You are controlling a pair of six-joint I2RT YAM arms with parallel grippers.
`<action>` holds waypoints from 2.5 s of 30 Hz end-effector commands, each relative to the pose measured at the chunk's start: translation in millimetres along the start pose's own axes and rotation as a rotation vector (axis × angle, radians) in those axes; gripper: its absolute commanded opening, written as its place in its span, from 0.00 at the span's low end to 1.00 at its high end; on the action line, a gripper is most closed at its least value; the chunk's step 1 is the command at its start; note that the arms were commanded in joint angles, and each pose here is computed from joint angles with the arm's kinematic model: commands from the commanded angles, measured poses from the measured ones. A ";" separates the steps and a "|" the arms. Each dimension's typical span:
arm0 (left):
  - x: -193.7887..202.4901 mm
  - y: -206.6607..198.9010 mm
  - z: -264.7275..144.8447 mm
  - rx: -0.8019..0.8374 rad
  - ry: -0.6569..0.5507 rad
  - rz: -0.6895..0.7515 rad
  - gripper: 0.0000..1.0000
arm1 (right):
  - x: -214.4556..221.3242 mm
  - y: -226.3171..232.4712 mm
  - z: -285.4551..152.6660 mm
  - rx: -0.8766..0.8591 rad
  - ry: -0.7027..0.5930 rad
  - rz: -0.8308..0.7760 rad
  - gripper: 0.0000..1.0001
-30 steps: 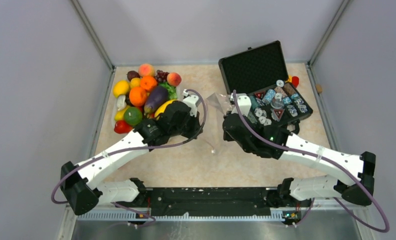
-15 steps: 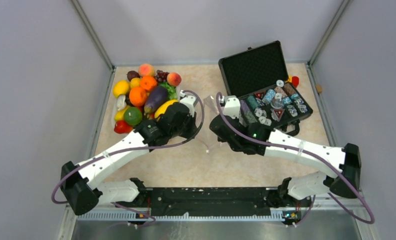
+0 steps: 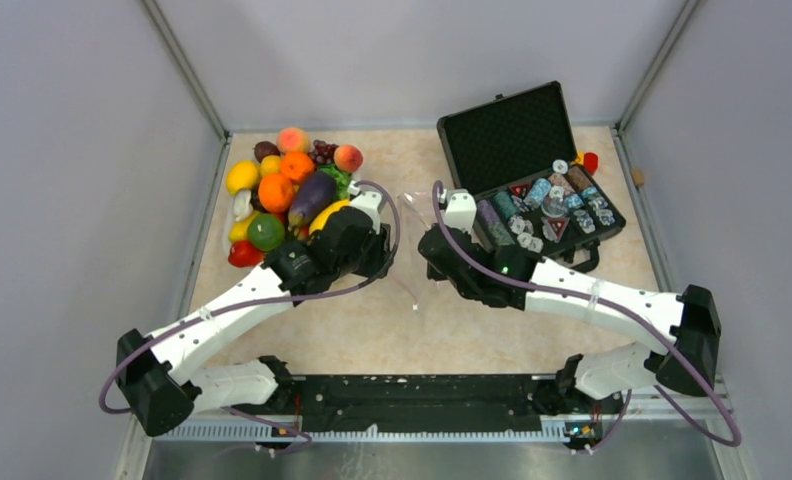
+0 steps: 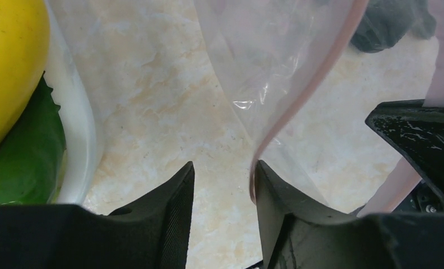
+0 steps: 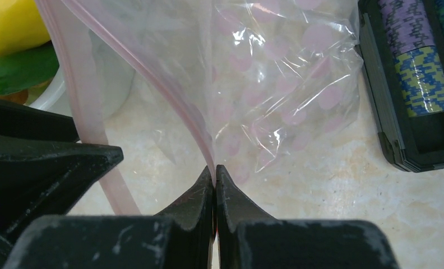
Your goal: Place the food in the zip-top bag and seal the zipper
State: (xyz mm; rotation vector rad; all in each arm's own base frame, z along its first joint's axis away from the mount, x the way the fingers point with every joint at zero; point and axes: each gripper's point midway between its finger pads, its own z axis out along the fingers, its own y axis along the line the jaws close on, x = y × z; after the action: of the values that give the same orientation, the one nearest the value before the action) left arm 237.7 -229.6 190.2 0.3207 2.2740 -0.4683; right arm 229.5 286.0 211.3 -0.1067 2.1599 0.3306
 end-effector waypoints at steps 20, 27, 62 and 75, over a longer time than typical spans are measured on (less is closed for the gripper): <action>-35.1 33.7 -80.6 -0.071 -0.216 -0.007 0.85 | -7.7 21.3 14.3 -0.090 -0.006 0.035 0.00; -34.6 57.1 -73.4 -0.199 -0.186 0.030 0.79 | -9.5 21.6 11.5 -0.101 -0.009 0.033 0.00; -26.6 95.9 -18.4 -0.345 -0.053 0.114 0.42 | -13.3 18.9 7.3 -0.111 -0.030 0.038 0.00; -25.2 98.4 -17.1 -0.359 -0.023 0.142 0.19 | -13.4 18.3 5.7 -0.117 -0.033 0.045 0.00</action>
State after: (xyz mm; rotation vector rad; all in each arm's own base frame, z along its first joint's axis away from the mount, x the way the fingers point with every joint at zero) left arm 274.8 -133.0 186.9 0.2877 2.2591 0.0190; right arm 235.0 306.2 202.8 -0.1496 2.1633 0.4321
